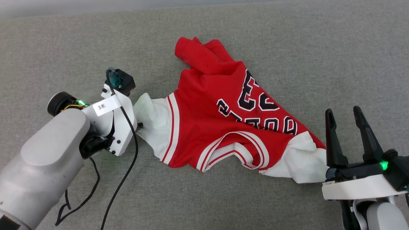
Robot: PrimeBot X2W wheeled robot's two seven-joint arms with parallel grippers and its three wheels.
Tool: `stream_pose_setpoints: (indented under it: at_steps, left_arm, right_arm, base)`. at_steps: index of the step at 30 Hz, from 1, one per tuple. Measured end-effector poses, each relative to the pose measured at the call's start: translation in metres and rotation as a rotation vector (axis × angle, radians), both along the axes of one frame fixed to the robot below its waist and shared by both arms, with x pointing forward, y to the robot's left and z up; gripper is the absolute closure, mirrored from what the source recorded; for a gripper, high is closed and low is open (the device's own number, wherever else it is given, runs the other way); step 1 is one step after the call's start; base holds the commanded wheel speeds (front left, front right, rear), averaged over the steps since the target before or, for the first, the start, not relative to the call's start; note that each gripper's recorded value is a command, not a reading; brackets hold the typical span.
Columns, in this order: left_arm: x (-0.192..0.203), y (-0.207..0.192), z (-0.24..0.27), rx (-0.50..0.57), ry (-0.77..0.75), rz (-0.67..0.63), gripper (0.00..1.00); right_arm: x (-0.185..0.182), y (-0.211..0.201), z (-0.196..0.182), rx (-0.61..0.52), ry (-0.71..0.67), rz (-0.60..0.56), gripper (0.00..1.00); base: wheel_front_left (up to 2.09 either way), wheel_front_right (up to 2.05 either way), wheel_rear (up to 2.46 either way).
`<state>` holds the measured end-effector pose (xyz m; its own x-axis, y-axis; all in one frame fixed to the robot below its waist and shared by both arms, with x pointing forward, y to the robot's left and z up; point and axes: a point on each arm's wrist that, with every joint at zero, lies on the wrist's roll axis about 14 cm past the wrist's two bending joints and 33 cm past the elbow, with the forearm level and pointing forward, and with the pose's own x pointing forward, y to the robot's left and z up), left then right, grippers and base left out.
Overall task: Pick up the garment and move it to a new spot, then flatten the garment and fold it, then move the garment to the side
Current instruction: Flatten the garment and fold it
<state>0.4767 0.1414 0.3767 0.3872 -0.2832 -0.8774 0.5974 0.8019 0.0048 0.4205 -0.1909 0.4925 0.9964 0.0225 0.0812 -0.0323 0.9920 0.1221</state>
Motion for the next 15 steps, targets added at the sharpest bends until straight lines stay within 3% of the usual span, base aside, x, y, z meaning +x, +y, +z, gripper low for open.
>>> stream_pose_setpoints:
  at_steps: [2, 3, 4, 5, 10, 15]
  left_arm:
    - [-0.002, -0.001, -0.008, 0.009, 0.027, -0.01, 0.0]
    - [-0.002, -0.002, -0.009, 0.01, 0.033, -0.014, 0.2]
    - [-0.002, -0.002, -0.01, 0.009, 0.034, -0.017, 0.67]
    - [-0.002, -0.003, -0.011, 0.01, 0.033, -0.023, 1.0]
    - [0.0, -0.008, -0.003, -0.03, -0.037, -0.041, 1.0]
    - [0.009, -0.012, 0.031, -0.157, -0.208, -0.014, 1.0]
  right_arm:
    - [0.001, -0.001, -0.002, -0.001, 0.005, -0.002, 0.0]
    - [0.002, -0.002, -0.003, -0.002, 0.008, -0.004, 0.0]
    - [0.002, -0.002, -0.004, -0.002, 0.01, -0.006, 0.0]
    - [0.002, -0.003, -0.005, -0.003, 0.012, -0.007, 0.0]
    - [0.003, -0.002, -0.003, -0.001, 0.005, -0.005, 0.0]
    - [0.0, 0.005, 0.006, 0.004, -0.016, 0.013, 0.0]
  base:
    - [0.0, 0.0, 0.0]
    - [0.0, 0.0, 0.0]
    - [0.0, 0.0, 0.0]
    - [0.0, 0.0, 0.0]
    - [0.0, 0.0, 0.0]
    - [0.0, 0.0, 0.0]
